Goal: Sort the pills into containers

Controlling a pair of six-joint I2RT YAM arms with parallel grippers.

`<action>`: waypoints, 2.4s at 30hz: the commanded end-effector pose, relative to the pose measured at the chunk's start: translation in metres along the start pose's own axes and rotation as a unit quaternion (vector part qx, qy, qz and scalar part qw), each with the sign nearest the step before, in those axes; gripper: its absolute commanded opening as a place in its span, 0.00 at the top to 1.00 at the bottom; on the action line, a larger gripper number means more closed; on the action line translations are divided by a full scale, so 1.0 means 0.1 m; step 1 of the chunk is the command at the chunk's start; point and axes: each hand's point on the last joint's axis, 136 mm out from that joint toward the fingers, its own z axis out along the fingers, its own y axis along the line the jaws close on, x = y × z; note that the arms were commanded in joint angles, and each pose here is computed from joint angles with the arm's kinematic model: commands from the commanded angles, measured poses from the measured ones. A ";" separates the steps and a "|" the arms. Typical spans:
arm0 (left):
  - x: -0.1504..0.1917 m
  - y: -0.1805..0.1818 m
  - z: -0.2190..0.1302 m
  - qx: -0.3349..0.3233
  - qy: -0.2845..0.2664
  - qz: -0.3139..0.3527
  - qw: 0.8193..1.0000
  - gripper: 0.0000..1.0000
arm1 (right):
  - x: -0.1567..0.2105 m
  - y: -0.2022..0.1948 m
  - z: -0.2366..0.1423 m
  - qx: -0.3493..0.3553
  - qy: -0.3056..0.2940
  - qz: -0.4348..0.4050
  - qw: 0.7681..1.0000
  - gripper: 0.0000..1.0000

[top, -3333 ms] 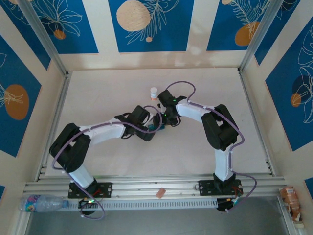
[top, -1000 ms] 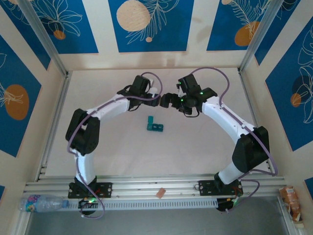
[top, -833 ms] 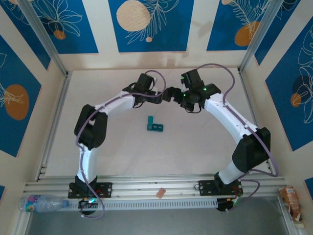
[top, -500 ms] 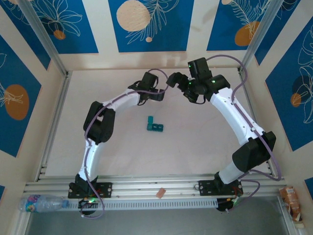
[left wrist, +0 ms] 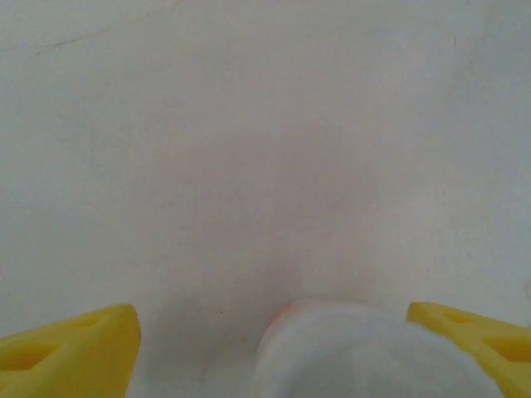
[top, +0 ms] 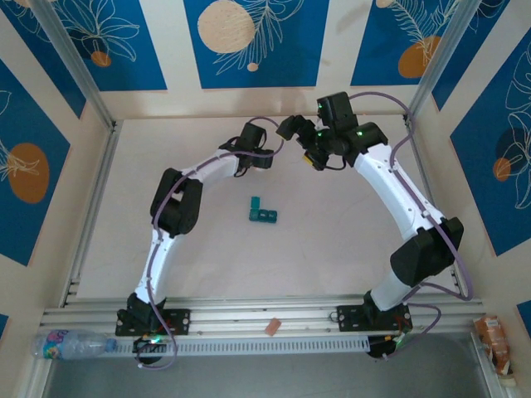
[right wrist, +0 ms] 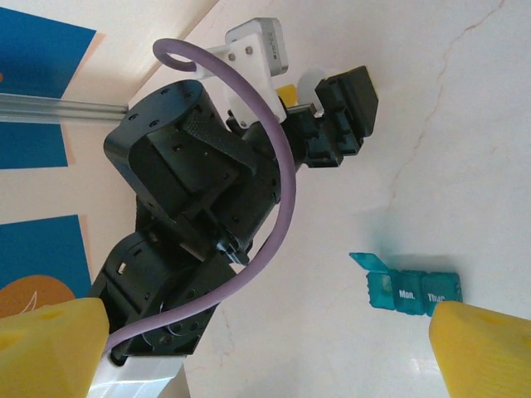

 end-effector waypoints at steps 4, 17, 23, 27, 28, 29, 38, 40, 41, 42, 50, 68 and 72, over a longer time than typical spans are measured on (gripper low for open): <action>-0.17 0.01 0.08 0.019 -0.026 -0.014 0.999 0.28 | -0.09 0.12 0.02 -0.032 0.003 0.004 0.999 0.00; -0.19 -0.08 0.13 0.047 -0.038 -0.011 0.998 0.70 | 0.07 0.33 0.14 -0.075 0.029 -0.024 0.996 0.02; -0.22 -0.06 -0.03 0.047 -0.043 -0.003 0.998 0.86 | 0.10 0.37 0.08 -0.075 0.020 -0.042 0.996 0.02; -0.29 0.00 -0.26 0.042 -0.056 -0.002 0.998 0.91 | 0.25 0.53 -0.02 -0.094 0.027 -0.066 0.993 0.03; -0.30 0.02 -0.33 0.041 -0.059 -0.003 0.997 0.92 | 0.25 0.51 -0.05 -0.088 0.023 -0.070 0.993 0.02; -0.30 0.03 -0.39 0.040 -0.061 -0.003 0.997 0.92 | 0.26 0.50 -0.07 -0.083 0.014 -0.074 0.994 0.02; -0.14 0.22 -1.08 0.029 -0.072 -0.010 0.997 0.92 | 0.61 0.08 -0.09 -0.023 0.021 -0.127 0.991 0.02; -0.04 0.24 -1.23 0.032 -0.068 -0.016 0.997 0.93 | 0.66 -0.09 -0.09 -0.008 0.020 -0.135 0.991 0.02; 0.00 0.25 -1.30 0.036 -0.067 -0.018 0.997 0.93 | 0.68 -0.16 -0.09 -0.004 0.021 -0.138 0.990 0.02; 0.04 0.25 -1.38 0.040 -0.067 -0.021 0.997 0.93 | 0.71 -0.22 -0.10 -0.002 0.021 -0.142 0.990 0.02; 0.53 0.16 -1.87 0.076 -0.043 -0.027 0.996 0.92 | 0.86 -0.66 -0.17 0.025 0.015 -0.156 0.987 0.04; 1.65 -0.41 -2.09 0.131 0.008 -0.010 0.991 0.90 | 1.19 -1.34 0.17 0.068 0.071 -0.197 0.975 0.08; 1.84 -0.52 -2.00 0.136 0.026 0.000 0.990 0.89 | 1.24 -1.41 0.21 0.076 0.080 -0.203 0.973 0.09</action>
